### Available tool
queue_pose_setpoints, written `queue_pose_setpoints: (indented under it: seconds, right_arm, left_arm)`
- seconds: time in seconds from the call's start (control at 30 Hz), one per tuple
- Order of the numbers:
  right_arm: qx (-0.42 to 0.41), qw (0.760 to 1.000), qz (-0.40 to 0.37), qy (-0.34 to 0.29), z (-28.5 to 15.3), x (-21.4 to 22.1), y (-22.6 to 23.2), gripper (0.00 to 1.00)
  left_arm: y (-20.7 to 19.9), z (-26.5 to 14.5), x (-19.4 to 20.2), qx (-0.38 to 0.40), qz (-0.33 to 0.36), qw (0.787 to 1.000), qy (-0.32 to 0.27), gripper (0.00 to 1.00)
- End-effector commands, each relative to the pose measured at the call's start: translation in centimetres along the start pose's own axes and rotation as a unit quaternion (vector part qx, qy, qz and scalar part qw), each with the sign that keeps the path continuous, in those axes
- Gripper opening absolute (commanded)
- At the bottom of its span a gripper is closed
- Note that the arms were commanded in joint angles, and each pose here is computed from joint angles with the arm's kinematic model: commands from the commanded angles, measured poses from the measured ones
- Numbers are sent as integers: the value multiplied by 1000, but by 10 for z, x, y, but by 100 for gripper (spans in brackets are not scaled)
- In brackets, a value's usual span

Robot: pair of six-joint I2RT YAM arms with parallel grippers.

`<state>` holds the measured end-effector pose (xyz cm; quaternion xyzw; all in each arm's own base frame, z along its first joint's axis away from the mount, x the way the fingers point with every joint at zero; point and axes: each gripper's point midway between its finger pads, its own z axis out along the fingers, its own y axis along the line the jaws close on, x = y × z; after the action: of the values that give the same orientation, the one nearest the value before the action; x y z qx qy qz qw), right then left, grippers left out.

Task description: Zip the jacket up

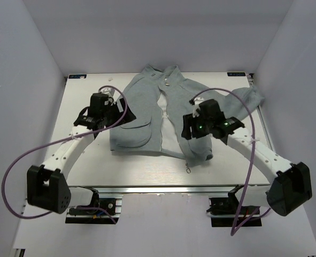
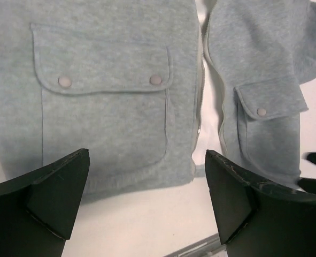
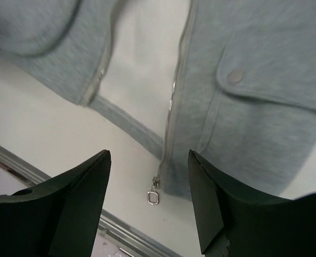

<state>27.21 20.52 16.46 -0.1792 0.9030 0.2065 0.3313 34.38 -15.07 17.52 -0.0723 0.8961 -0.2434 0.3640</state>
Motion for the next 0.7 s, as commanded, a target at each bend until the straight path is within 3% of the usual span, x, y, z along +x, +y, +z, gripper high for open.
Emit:
queue_pose_setpoints:
  seconds: [0.0,0.1,0.17,0.27,0.47,0.67]
  right_arm:
    - [-10,1000,0,28,25,22,21,65]
    - [42,997,-4,64,51,42,16,64]
    - [126,987,24,101,64,61,-9,61]
    - [190,974,39,114,73,70,-29,57]
    - [200,971,50,120,79,84,-34,45]
    - [193,971,46,130,83,89,-33,41]
  left_arm:
    - [10,-15,29,-15,-16,999,27,98]
    - [15,-21,45,-16,-17,999,35,98]
    - [19,-28,48,-23,-18,999,31,98]
    - [20,-33,50,-28,-22,999,29,98]
    - [15,-30,56,-15,-14,999,42,98]
    - [13,-27,57,-9,-9,999,43,98]
